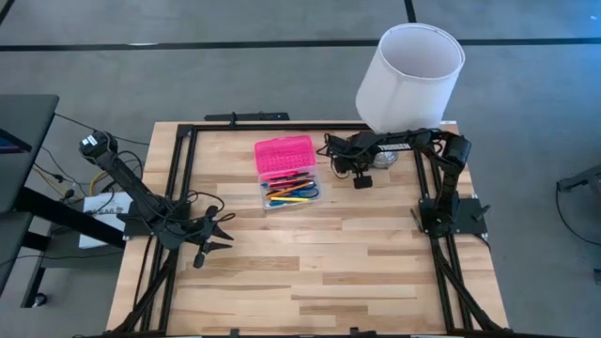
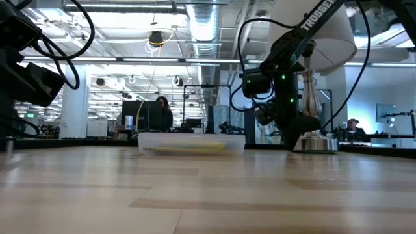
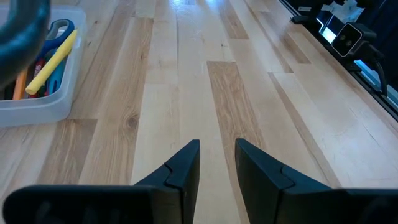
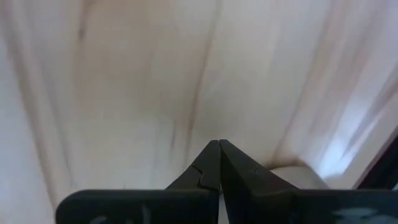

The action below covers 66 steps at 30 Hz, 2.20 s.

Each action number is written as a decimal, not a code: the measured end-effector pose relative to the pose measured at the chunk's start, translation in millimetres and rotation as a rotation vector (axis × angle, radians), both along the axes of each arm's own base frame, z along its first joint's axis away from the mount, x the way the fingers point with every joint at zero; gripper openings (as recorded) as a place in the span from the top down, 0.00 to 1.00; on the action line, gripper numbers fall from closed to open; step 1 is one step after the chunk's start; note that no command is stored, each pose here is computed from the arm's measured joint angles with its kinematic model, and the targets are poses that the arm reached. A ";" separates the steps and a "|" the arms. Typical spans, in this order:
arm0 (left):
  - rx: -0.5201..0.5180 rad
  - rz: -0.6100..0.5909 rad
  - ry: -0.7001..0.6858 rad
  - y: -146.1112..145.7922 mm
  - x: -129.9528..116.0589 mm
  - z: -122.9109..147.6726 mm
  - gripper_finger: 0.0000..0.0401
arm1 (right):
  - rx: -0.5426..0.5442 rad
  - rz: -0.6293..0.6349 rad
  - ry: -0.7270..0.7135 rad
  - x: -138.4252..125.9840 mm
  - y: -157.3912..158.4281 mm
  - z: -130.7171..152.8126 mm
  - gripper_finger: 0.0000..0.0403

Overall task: Pick & place school supplies into a supply box
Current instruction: Put the green crayon into the pink supply box

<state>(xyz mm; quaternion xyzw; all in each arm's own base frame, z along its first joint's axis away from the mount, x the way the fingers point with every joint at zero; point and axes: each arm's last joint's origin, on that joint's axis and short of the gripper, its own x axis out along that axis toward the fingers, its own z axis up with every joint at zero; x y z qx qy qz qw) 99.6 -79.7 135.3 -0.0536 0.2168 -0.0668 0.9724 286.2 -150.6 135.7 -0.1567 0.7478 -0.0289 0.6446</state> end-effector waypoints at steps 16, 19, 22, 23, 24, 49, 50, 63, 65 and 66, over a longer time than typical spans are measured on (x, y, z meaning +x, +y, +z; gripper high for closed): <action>0.028 0.002 0.027 1.4 -1.3 -3.2 0.76 | -0.026 0.152 0.098 -0.2 6.5 0.6 1.00; 0.028 0.002 0.027 1.4 -1.3 -3.2 0.76 | -0.038 0.135 0.094 0.2 6.7 0.6 1.00; 0.028 0.001 0.027 1.3 -1.3 -3.1 0.76 | -0.066 0.042 0.060 2.2 5.7 2.8 1.00; 0.028 0.002 0.026 1.3 -1.2 -3.0 0.76 | -0.081 0.006 0.049 2.8 5.2 3.6 1.00; 0.029 0.005 0.025 1.4 -1.2 -3.0 0.76 | -0.089 -0.022 0.042 2.9 5.1 4.1 1.00; 0.033 0.022 0.008 1.6 -0.6 -1.9 0.76 | -0.219 -0.135 0.134 -13.9 14.6 -10.9 1.00; 0.033 0.022 0.008 1.6 -0.6 -1.9 0.76 | -0.218 -0.138 0.133 -15.4 14.5 -13.0 1.00; 0.035 0.021 0.009 1.6 -0.6 -2.0 0.76 | -0.240 -0.118 0.081 -13.1 11.5 -18.3 1.00; 0.035 0.021 0.009 1.7 -0.7 -2.0 0.76 | -0.240 -0.114 0.082 -13.0 11.4 -18.3 1.00; 0.035 0.022 0.009 1.7 -0.7 -2.0 0.76 | -0.239 -0.112 0.082 -13.0 11.4 -18.3 1.00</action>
